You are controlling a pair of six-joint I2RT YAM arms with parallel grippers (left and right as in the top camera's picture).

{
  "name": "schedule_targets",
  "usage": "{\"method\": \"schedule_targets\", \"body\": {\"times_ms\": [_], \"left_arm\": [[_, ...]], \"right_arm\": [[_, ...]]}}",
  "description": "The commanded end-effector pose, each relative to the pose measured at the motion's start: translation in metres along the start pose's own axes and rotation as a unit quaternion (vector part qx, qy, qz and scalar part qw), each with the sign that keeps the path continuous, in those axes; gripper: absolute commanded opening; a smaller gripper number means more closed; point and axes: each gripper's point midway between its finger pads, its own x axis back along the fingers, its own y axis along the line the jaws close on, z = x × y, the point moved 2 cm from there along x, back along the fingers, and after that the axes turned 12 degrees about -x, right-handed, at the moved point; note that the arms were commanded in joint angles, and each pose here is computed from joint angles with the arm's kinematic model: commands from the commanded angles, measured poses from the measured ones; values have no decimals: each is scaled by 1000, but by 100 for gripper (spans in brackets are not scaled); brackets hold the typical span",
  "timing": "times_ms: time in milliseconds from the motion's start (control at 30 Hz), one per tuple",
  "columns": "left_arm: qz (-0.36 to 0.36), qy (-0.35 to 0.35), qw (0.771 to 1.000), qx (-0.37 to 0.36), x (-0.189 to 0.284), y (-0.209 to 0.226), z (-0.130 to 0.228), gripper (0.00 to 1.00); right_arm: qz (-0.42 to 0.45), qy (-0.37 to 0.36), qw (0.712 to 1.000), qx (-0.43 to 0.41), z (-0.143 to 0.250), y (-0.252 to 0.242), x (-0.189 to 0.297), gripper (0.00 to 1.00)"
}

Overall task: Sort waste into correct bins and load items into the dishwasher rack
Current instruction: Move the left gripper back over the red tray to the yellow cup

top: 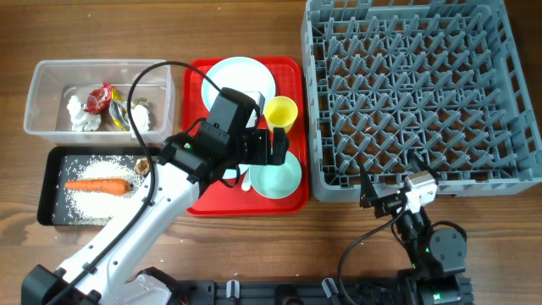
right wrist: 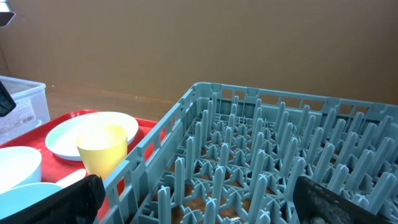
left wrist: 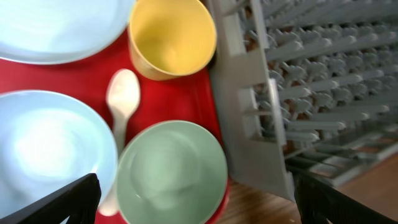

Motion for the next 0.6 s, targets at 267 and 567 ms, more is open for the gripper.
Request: {"method": "schedule_targets", "body": {"times_ms": [267, 567], "left_arm": [[-118, -76, 990, -23, 12, 35, -32, 100], [-78, -88, 993, 17, -14, 33, -45, 100]], "right_arm": [[9, -5, 1000, 5, -2, -3, 0, 100], [9, -5, 1000, 5, -2, -3, 0, 100]]}}
